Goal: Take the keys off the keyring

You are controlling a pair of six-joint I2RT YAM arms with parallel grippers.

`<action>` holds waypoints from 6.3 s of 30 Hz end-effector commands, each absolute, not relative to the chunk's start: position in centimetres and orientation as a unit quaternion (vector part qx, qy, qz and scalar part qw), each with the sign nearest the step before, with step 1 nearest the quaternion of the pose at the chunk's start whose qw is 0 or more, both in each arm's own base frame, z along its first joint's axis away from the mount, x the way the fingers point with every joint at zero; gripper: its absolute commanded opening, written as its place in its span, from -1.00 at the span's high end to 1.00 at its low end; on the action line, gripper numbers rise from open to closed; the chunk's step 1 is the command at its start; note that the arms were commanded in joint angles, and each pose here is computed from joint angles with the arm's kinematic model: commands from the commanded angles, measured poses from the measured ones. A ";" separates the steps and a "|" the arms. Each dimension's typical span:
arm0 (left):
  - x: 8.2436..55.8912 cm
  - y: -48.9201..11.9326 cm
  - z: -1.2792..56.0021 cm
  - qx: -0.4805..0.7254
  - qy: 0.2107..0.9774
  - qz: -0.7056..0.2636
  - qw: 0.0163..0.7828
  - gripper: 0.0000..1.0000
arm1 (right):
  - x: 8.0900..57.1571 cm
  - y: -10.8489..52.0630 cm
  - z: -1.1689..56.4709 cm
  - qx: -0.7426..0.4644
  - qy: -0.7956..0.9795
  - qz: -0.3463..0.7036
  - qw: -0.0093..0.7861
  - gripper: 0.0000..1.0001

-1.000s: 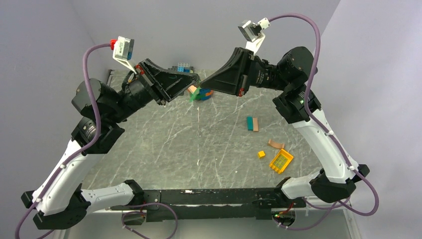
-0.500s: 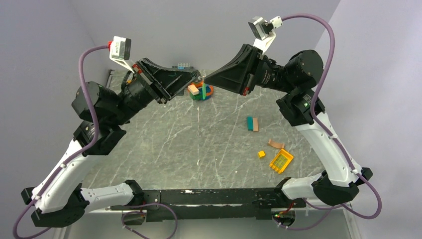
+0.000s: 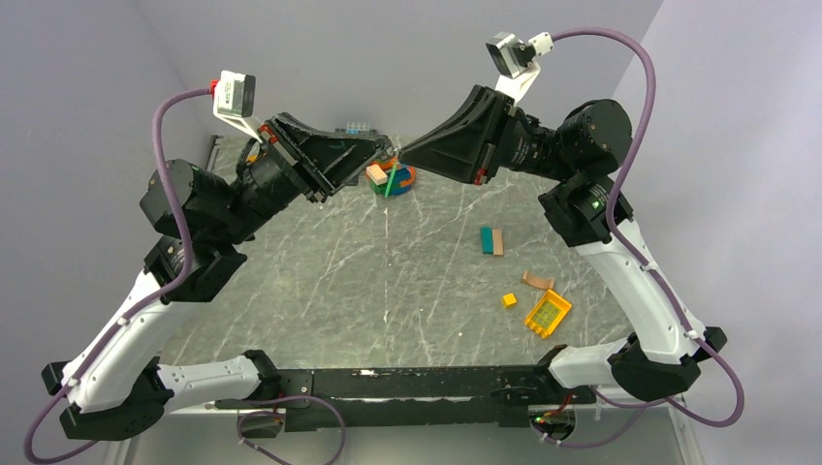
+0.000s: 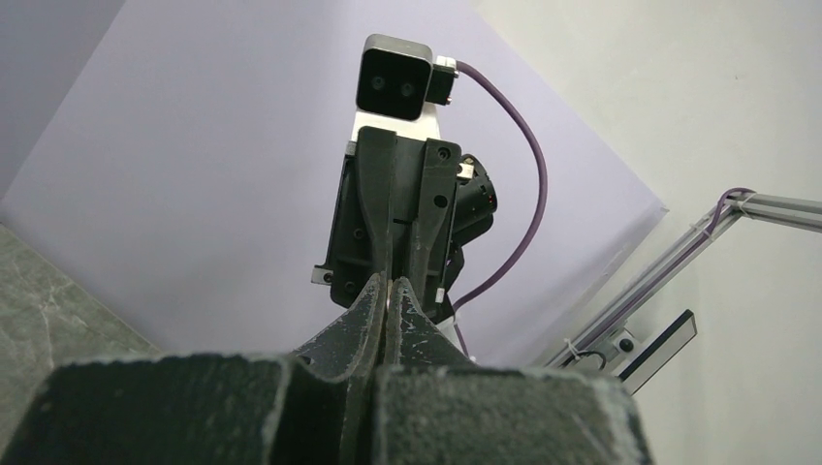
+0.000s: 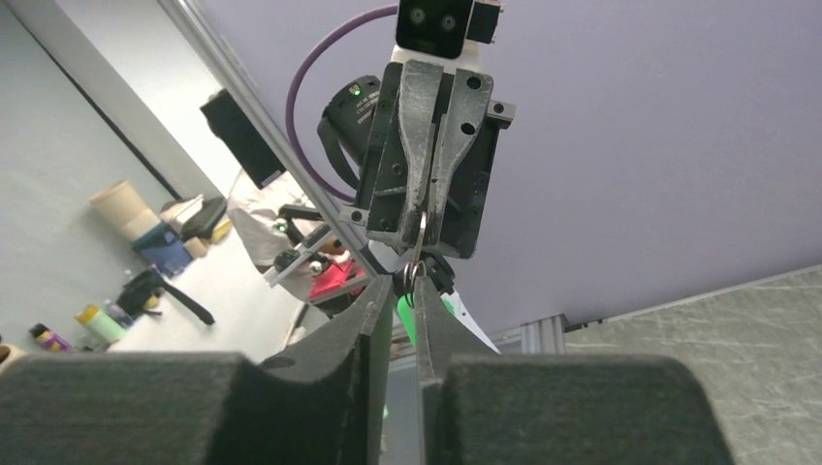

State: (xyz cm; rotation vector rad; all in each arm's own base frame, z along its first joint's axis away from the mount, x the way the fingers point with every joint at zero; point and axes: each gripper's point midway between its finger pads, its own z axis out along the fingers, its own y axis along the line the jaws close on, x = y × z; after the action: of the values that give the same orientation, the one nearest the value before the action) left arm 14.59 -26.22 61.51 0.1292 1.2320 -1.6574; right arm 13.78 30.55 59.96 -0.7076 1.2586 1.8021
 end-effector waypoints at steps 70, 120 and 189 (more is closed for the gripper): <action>15.5 -29.0 58.0 0.095 0.610 -0.638 0.460 1.00 | 14.5 30.6 54.8 -0.369 0.594 0.599 0.391 0.81; 14.3 -27.0 63.2 -0.016 0.426 -0.678 0.599 1.00 | 16.9 29.2 63.3 -0.230 0.460 0.665 0.542 1.00; 19.4 -17.1 31.5 -0.019 0.832 -0.177 0.525 1.00 | 18.3 22.9 44.9 -0.061 0.707 0.507 0.490 1.00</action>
State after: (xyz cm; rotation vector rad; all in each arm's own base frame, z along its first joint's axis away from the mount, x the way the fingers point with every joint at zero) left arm 19.15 -17.61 37.38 -0.2216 1.8299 -0.6320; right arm 18.61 23.78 45.30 -0.1699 1.7073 1.2620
